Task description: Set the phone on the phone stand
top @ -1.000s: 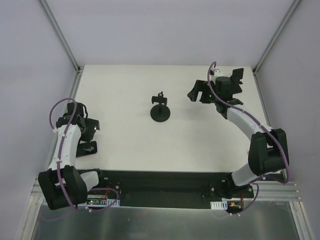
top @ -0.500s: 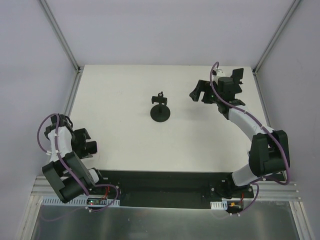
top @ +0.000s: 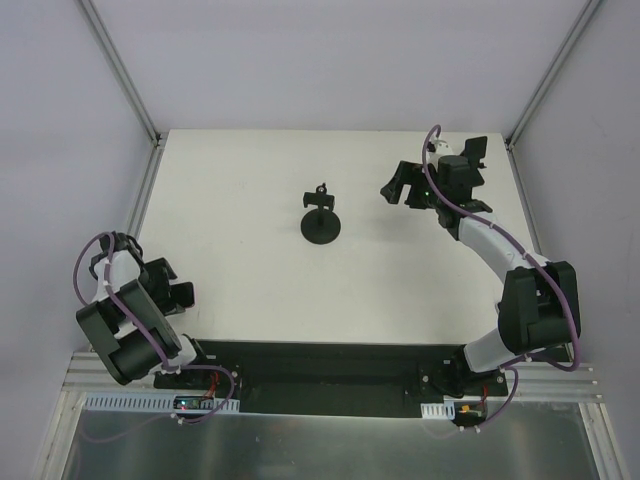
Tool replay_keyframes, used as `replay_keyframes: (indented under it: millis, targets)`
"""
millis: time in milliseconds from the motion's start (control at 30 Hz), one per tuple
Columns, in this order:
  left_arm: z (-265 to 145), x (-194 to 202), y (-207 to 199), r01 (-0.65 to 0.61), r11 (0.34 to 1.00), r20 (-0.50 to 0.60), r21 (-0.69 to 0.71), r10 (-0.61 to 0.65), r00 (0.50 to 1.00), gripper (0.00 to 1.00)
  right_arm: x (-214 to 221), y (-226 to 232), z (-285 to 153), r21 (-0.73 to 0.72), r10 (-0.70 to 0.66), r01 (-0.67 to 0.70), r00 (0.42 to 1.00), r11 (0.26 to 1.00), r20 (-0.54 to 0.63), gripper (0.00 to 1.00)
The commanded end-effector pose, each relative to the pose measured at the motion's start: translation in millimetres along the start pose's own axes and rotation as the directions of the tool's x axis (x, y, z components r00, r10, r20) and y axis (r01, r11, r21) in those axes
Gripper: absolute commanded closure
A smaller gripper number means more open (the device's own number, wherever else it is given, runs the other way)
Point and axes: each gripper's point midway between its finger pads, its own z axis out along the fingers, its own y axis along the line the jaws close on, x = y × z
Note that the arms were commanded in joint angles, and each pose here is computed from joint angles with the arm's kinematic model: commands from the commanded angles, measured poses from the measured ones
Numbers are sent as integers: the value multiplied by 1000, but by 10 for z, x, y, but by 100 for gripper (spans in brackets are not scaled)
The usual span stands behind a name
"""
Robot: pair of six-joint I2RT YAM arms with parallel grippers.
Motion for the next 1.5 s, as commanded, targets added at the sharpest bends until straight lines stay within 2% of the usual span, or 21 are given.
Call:
replay_keyframes:
  millis: [0, 367, 567, 667, 767, 900, 1000, 1033, 1133, 1167, 1233, 1267, 1300, 1467]
  targets:
    - [70, -113, 5, 42, 999, 40, -17, -42, 998, 1, -211, 111, -108, -40, -6, 9, 997, 999, 73, 4]
    - [228, -223, 106, 8, 997, 91, -83, 0, 996, 1, -211, 108, -100, -45, 2, 2, 997, 999, 74, 4]
    - [329, -281, 159, -8, 992, 114, -124, 22, 993, 5, -201, 88, -76, -46, 9, -6, 998, 999, 69, 4]
    - [398, -256, 212, -4, 989, 99, -146, 19, 995, 18, -192, 83, -59, -67, 39, -35, 997, 997, 65, 4]
    - [447, -251, 246, -6, 989, 100, -148, 21, 995, 21, -197, 61, -57, -85, 68, -62, 995, 994, 71, 4]
    - [440, -250, 237, -10, 994, 109, -112, 22, 994, 35, -202, -4, -62, -71, 78, -73, 994, 995, 79, 4]
    - [417, -244, 233, -16, 996, 109, -93, 26, 994, 50, -207, -6, -72, -65, 76, -71, 994, 995, 81, 4]
    - [410, -243, 234, -14, 996, 110, -89, 24, 994, 61, -213, -17, -76, -61, 74, -69, 994, 996, 83, 4]
    - [392, -219, 244, -11, 997, 106, -71, 18, 994, 71, -222, -25, -93, -55, 73, -68, 994, 996, 86, 4]
    - [392, -201, 252, -13, 998, 97, -67, 19, 995, 78, -220, -22, -92, -55, 71, -66, 994, 996, 86, 4]
    - [366, -168, 232, -26, 998, 86, -50, 30, 996, 86, -227, -25, -97, -54, 71, -66, 994, 996, 88, 4]
    - [347, -155, 210, -34, 999, 82, -38, 38, 996, 97, -219, -29, -93, -53, 72, -67, 994, 996, 85, 4]
    - [321, -125, 187, -46, 999, 75, -21, 48, 996, 100, -221, -20, -96, -55, 72, -68, 994, 996, 86, 4]
    - [243, 16, 127, -112, 993, 75, 28, 110, 991, 100, -226, -19, -100, -54, 72, -67, 994, 996, 88, 4]
